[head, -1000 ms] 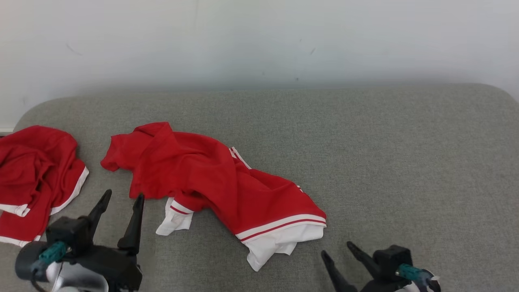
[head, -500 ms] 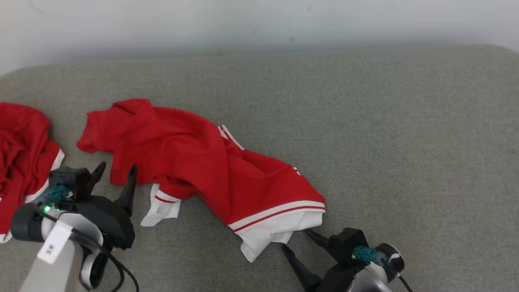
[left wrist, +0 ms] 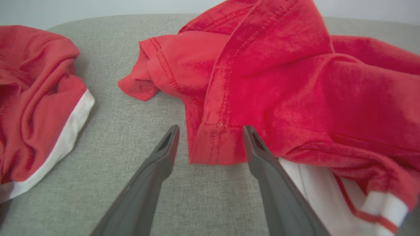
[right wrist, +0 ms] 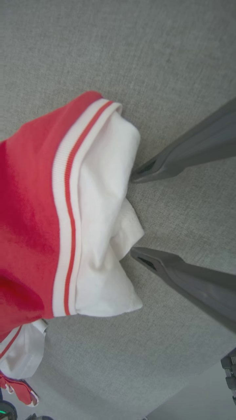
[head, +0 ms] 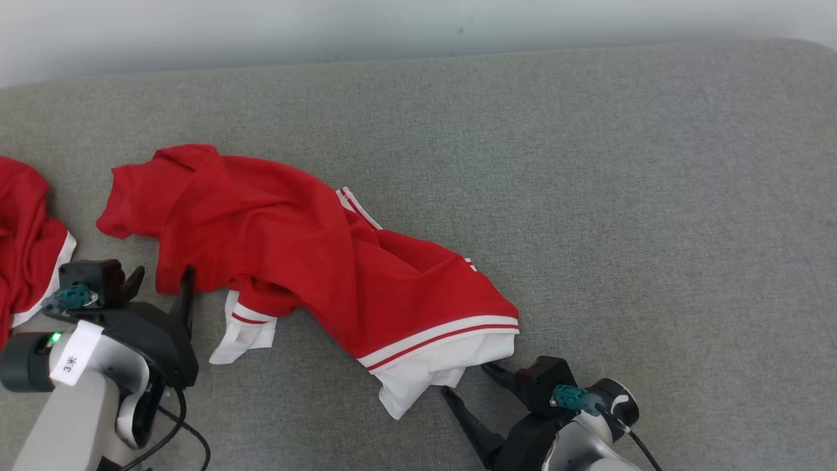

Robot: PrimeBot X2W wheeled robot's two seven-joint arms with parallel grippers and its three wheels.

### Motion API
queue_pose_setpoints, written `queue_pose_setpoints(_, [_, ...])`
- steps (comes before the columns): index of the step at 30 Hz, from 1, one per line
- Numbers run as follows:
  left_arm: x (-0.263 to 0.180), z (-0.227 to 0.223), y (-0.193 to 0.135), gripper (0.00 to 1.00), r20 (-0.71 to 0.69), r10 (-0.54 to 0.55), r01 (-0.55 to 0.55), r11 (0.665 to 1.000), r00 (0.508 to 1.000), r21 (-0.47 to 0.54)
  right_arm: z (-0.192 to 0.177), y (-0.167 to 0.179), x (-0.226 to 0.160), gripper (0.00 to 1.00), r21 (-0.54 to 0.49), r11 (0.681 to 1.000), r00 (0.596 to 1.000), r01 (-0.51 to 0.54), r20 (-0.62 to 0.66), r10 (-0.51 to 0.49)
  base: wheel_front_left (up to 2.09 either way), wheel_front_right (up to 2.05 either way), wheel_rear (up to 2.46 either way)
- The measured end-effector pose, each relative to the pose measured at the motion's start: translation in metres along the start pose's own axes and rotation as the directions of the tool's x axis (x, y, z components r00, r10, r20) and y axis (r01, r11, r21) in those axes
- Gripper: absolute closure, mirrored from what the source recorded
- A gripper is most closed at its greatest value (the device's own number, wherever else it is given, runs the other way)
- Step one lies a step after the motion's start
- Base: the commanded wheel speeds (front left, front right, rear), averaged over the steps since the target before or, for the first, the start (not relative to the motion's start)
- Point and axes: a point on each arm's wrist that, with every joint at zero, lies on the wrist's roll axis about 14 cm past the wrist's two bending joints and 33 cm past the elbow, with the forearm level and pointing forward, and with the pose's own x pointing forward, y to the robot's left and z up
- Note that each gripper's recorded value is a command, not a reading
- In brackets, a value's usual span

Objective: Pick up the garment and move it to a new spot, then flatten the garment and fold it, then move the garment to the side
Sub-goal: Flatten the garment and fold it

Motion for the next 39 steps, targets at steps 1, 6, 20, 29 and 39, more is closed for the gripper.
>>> queue_pose_setpoints(1, [0.0,-0.001,0.002,0.0,-0.004,0.006,-0.006,1.0,1.0,-0.001,0.001,0.001,0.0,0.0,-0.001,1.0,1.0,-0.003,0.001,0.003,0.0,0.0,0.0])
queue_pose_setpoints(6, [0.0,-0.008,0.001,0.0,-0.027,0.006,-0.006,1.0,1.0,0.0,-0.002,0.004,0.0,0.0,-0.004,1.0,1.0,-0.012,-0.006,0.012,0.0,0.0,0.0])
queue_pose_setpoints(20, [0.01,-0.004,0.001,0.0,-0.021,0.005,-0.005,1.0,1.0,-0.002,-0.007,0.014,0.002,0.0,-0.005,0.999,0.999,-0.042,-0.008,0.042,0.0,0.0,0.0])
queue_pose_setpoints(29, [0.012,-0.008,0.001,0.0,-0.028,0.008,-0.009,1.0,1.0,-0.014,0.004,0.009,0.009,0.0,-0.019,1.0,0.999,-0.025,0.027,0.026,0.0,0.0,0.0])
queue_pose_setpoints(39, [0.017,-0.018,0.0,0.0,-0.052,0.006,-0.007,0.999,0.999,-0.032,0.0,0.01,0.02,0.4,-0.063,0.998,1.0,-0.031,0.001,0.031,0.0,0.0,0.0])
